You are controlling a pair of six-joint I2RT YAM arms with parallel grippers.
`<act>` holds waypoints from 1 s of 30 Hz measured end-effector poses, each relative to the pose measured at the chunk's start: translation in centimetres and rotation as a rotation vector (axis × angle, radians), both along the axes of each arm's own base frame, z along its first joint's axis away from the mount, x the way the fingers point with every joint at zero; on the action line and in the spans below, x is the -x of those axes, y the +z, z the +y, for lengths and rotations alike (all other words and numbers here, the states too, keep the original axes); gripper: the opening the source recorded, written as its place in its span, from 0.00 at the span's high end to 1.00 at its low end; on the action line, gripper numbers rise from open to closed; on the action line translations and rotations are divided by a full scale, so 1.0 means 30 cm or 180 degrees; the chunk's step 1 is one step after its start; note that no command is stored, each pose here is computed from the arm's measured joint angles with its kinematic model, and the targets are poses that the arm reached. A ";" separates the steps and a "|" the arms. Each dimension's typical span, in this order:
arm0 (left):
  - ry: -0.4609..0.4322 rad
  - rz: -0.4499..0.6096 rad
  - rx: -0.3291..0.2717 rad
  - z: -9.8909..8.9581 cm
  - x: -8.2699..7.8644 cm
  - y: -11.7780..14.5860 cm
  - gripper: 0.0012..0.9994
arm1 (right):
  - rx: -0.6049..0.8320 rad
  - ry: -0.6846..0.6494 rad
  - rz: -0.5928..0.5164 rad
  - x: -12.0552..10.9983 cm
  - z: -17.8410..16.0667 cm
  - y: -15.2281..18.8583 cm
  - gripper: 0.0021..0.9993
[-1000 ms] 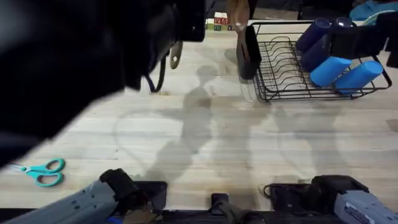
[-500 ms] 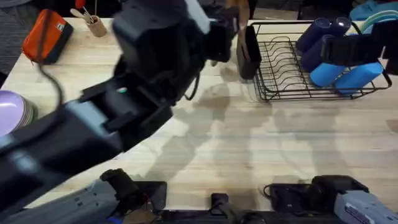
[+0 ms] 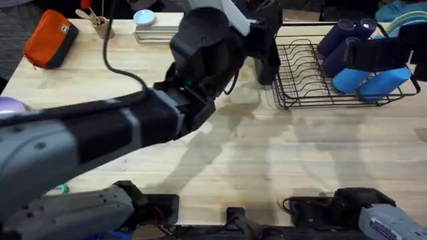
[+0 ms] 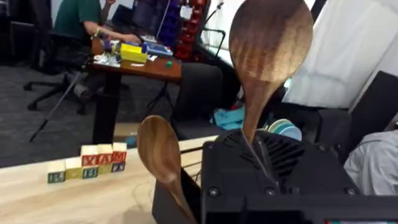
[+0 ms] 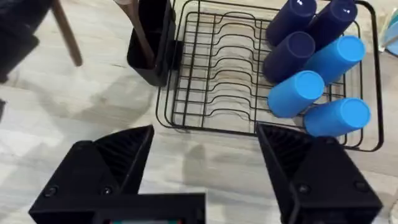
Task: Pick up the spoon on the table one by one and put them onto the rack
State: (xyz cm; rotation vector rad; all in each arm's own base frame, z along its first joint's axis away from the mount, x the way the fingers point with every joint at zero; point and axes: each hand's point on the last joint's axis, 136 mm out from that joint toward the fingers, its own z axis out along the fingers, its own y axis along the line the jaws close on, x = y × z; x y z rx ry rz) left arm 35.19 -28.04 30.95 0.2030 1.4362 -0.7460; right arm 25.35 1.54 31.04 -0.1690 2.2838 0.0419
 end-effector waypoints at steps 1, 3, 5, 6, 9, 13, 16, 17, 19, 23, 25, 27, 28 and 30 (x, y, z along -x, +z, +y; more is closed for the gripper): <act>-0.0004 -0.0022 0.0020 -0.005 -0.005 -0.002 0.96 | -0.0001 -0.0001 0.0000 0.000 0.000 0.000 0.00; -0.0011 -0.0077 0.0066 -0.014 -0.013 -0.003 0.96 | -0.0001 -0.0001 0.0000 0.000 0.000 0.000 0.00; -0.0013 -0.0127 0.0115 -0.020 -0.020 -0.004 0.96 | -0.0001 -0.0001 0.0000 0.000 0.000 0.000 0.00; -0.0015 -0.0141 0.0144 -0.023 -0.023 -0.006 0.96 | -0.0001 -0.0001 0.0000 0.000 0.000 0.000 0.00; -0.0026 -0.0167 0.0236 -0.033 -0.035 -0.017 0.96 | -0.0001 -0.0001 0.0000 0.000 0.000 0.000 0.00; -0.0037 -0.0215 0.0334 -0.045 -0.048 -0.034 0.96 | -0.0002 0.0000 0.0000 0.000 0.000 0.000 0.00; -0.0041 -0.0232 0.0369 -0.053 -0.057 -0.052 0.96 | -0.0001 -0.0001 0.0000 0.000 0.000 0.000 0.00; -0.0043 -0.0215 0.0360 -0.056 -0.060 -0.062 0.96 | -0.0002 0.0000 0.0000 0.000 0.000 0.000 0.00; -0.0044 -0.0173 0.0337 -0.065 -0.070 -0.085 0.96 | -0.0002 0.0000 0.0000 0.000 0.000 0.000 0.00; -0.0044 -0.0144 0.0317 -0.088 -0.097 -0.103 0.96 | -0.0002 0.0000 0.0000 0.000 0.000 0.000 0.00; -0.0046 -0.0145 0.0327 -0.096 -0.105 -0.102 0.96 | -0.0002 0.0000 0.0000 0.000 0.000 0.000 0.00; -0.0045 -0.0155 0.0338 -0.100 -0.111 -0.098 0.96 | -0.0002 0.0000 0.0000 0.000 0.000 0.000 0.00; -0.0047 -0.0158 0.0342 -0.104 -0.115 -0.096 0.96 | -0.0001 -0.0001 0.0000 0.000 0.000 0.000 0.00; -0.0065 -0.0162 0.0352 -0.113 -0.121 -0.095 0.96 | -0.0002 0.0000 0.0000 0.000 0.000 0.000 0.00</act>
